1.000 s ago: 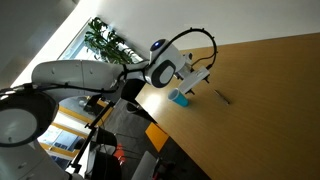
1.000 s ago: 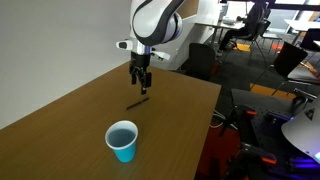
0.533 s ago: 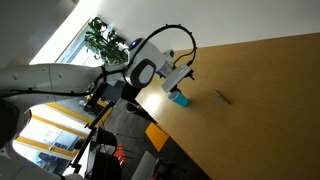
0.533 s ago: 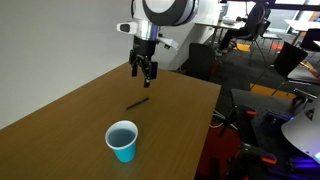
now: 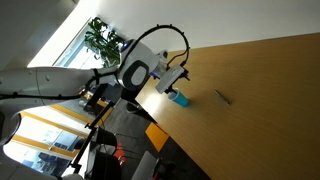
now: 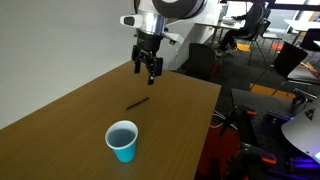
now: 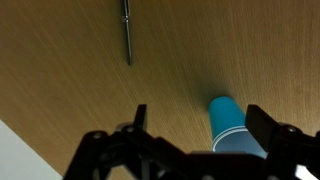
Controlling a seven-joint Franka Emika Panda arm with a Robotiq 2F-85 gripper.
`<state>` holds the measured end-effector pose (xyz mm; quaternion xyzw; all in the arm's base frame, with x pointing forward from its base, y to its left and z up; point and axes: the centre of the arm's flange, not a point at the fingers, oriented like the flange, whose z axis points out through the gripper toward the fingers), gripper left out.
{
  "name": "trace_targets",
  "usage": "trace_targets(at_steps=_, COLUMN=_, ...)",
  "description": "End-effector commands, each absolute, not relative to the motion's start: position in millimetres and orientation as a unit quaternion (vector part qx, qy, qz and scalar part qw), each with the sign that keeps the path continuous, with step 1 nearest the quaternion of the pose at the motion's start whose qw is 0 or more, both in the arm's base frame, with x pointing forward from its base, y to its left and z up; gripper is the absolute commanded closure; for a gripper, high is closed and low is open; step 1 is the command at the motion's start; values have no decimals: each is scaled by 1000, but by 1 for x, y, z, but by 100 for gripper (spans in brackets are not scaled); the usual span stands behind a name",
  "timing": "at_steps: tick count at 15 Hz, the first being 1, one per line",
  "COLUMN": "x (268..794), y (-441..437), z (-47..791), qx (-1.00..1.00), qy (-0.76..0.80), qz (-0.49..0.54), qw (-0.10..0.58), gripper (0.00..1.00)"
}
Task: Take the pen out of the light blue cup
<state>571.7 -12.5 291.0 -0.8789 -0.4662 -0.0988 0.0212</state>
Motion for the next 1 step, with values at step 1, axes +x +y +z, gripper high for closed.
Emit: trace_targets(at_steps=1, x=572, y=-12, z=291, qx=-879, qy=-466, qz=-99, qw=21, gripper=0)
